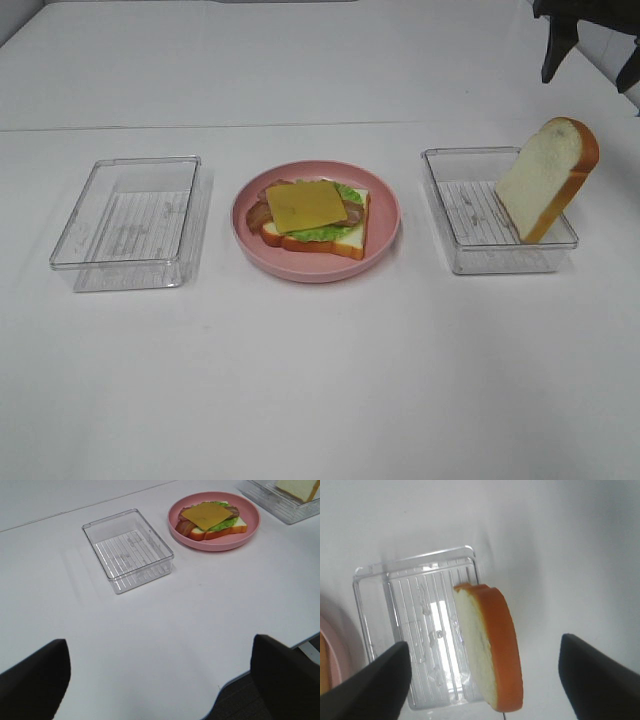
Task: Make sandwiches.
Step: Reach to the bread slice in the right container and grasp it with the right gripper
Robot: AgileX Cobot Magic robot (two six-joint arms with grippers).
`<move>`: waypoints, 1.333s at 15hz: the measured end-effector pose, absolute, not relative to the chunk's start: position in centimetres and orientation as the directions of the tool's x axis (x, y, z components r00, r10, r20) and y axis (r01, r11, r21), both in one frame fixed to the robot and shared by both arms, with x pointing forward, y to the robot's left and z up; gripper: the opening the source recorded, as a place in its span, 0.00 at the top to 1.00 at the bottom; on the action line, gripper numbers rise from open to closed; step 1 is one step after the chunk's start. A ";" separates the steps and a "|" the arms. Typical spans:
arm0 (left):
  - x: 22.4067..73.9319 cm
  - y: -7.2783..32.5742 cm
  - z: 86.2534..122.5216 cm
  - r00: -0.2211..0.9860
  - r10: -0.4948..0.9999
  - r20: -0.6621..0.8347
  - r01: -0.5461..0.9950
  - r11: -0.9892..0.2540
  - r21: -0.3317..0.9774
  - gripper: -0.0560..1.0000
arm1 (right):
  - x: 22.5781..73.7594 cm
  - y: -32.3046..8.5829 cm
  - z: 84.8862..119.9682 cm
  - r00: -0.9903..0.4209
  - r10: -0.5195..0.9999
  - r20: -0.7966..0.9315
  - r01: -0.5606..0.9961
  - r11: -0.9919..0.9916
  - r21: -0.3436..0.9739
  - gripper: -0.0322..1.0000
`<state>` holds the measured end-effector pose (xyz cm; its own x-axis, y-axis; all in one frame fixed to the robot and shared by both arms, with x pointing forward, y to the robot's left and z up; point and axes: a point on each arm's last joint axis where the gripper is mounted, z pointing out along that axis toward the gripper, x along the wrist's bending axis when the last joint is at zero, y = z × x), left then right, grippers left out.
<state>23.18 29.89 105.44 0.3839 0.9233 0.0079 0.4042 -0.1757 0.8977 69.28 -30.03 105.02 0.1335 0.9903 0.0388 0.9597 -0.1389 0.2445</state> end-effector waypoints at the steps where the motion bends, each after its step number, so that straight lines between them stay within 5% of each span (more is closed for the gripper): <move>1: 23.2 29.9 105.4 0.384 0.923 0.008 0.404 -0.176 0.898 0.08 | 69.0 -30.3 104.4 0.129 0.990 0.047 0.967 -0.137 0.217 0.24; 12: 23.2 29.9 105.4 0.384 0.923 0.008 0.404 -0.176 0.898 0.08 | 68.8 -30.1 98.6 0.081 0.995 0.055 0.996 -0.083 0.044 0.24; 14: 23.2 29.9 105.4 0.384 0.923 0.008 0.404 -0.176 0.898 0.08 | 68.9 -29.9 98.0 0.056 0.995 0.079 0.998 -0.059 0.032 0.36; 15: 23.2 29.9 105.4 0.384 0.923 0.008 0.404 -0.176 0.898 0.08 | 68.9 -29.9 98.0 0.048 0.996 0.081 0.998 -0.051 0.032 0.61; 16: 23.2 29.9 105.4 0.384 0.923 0.008 0.404 -0.176 0.898 0.08 | 68.9 -29.9 98.0 0.048 0.996 0.081 0.998 -0.051 0.032 0.75; 20: 23.2 29.9 105.4 0.384 0.923 0.008 0.404 -0.176 0.898 0.08 | 68.8 -29.9 98.4 0.049 0.995 0.085 0.998 -0.052 0.040 0.78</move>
<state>23.18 29.89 105.44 0.3839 0.9233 0.0079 0.4042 -0.1757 0.8977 68.79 -29.87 98.39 0.0490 0.9952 0.0845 0.9978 -0.0525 0.0399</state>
